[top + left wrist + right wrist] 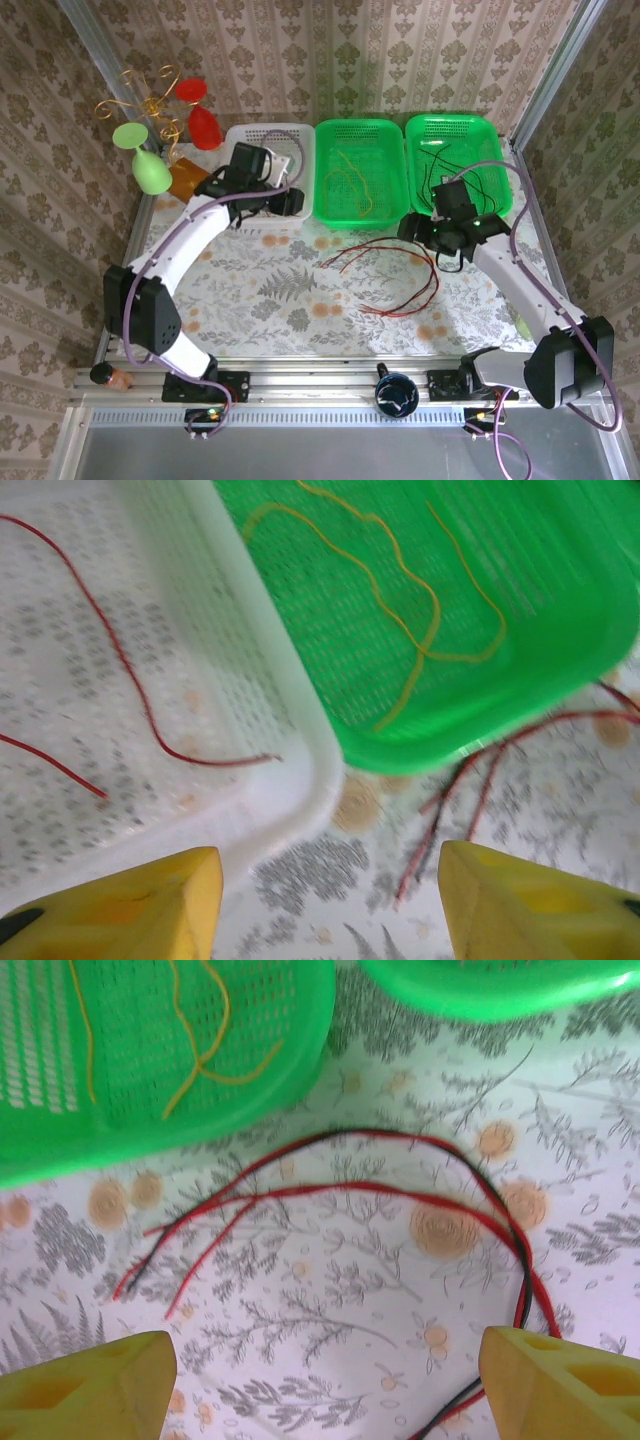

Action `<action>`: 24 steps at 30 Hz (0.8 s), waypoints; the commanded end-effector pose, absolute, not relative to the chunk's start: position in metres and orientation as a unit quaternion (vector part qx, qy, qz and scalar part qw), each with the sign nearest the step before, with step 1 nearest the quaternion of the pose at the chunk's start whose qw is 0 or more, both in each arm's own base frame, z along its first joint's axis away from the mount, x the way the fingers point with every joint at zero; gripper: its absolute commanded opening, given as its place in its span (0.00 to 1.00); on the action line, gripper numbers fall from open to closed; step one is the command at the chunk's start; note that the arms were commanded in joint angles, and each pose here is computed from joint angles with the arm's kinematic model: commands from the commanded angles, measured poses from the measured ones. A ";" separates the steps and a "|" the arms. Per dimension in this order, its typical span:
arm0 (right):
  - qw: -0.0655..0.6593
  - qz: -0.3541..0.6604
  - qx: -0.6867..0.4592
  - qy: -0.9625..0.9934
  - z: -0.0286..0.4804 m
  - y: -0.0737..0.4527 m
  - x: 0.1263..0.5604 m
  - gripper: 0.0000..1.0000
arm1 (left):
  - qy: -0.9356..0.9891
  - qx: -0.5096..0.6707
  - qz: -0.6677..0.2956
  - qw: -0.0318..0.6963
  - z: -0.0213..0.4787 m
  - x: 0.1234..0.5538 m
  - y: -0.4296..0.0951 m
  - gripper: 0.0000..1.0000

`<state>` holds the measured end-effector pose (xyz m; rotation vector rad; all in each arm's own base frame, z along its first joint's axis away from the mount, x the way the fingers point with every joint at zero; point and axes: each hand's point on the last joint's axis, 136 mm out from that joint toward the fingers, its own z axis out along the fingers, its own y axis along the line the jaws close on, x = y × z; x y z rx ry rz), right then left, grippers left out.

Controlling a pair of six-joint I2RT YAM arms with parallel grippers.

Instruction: Untangle the cables

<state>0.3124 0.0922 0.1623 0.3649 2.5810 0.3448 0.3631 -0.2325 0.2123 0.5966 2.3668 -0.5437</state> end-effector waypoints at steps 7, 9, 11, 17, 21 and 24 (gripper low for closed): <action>0.176 0.088 0.051 0.979 0.112 0.132 0.264 0.76 | 0.887 0.249 -0.238 0.309 0.181 0.313 -0.240 0.60; 0.167 0.089 0.010 0.982 0.099 0.150 0.253 0.75 | 0.888 0.249 -0.241 0.304 0.174 0.308 -0.240 0.60; 0.163 0.091 -0.036 0.982 0.087 0.169 0.242 0.75 | 0.889 0.253 -0.240 0.299 0.169 0.304 -0.239 0.60; 0.137 0.039 -0.154 0.978 0.049 0.197 0.222 0.73 | 0.898 0.248 -0.232 0.279 0.161 0.300 -0.235 0.60; 0.125 0.004 -0.203 0.971 0.035 0.204 0.218 0.67 | 0.901 0.245 -0.231 0.274 0.158 0.298 -0.234 0.60; 0.120 -0.011 -0.218 0.968 0.030 0.207 0.218 0.59 | 0.901 0.243 -0.229 0.276 0.160 0.298 -0.233 0.60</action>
